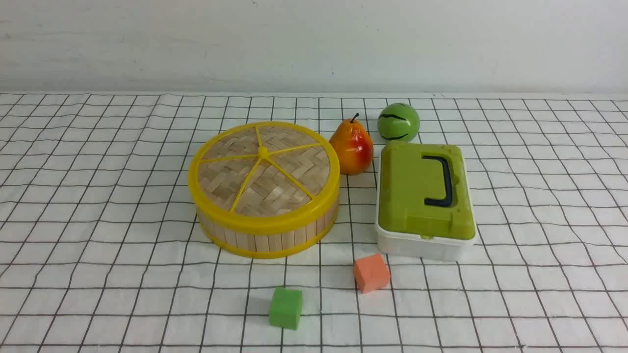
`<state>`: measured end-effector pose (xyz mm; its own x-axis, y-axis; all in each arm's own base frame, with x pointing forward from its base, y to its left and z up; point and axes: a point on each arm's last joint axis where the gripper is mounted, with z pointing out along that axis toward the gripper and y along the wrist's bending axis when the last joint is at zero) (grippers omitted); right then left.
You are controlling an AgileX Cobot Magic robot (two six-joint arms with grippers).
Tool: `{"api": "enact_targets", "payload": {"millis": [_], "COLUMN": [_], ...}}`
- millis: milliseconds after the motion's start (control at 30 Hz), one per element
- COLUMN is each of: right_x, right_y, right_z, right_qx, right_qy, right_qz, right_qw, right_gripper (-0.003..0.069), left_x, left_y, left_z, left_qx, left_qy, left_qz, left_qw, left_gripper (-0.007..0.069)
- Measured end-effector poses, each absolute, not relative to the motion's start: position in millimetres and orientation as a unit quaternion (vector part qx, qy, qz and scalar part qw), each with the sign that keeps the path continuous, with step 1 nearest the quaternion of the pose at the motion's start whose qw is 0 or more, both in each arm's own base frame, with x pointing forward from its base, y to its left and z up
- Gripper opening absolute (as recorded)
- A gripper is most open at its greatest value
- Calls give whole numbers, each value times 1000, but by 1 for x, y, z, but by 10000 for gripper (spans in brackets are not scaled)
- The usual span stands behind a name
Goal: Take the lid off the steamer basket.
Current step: Use the left arm to lift the lid of the steamer
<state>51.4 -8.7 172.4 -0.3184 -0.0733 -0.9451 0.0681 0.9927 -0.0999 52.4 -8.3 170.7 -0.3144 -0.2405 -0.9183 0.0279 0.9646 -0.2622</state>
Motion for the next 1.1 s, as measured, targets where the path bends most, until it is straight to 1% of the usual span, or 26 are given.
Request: {"api": "enact_targets", "payload": {"millis": [700, 967, 1100], "right_x": [51, 51, 51], "right_y": [-9, -9, -9], "right_z": [172, 172, 172], "right_qx": [-2, -2, -2], "right_qy": [810, 810, 810], "right_qz": [-61, -61, -61], "right_qw": [584, 584, 584], "right_gripper": [239, 239, 239], "left_x": [52, 52, 53], "left_y": [-8, -8, -6], "left_z": [171, 171, 170], "left_qx": [-66, -60, -50], "left_qy": [802, 803, 804], "left_qz": [-115, -106, -90], "left_qw": [582, 583, 585], "left_gripper": [239, 239, 239]}}
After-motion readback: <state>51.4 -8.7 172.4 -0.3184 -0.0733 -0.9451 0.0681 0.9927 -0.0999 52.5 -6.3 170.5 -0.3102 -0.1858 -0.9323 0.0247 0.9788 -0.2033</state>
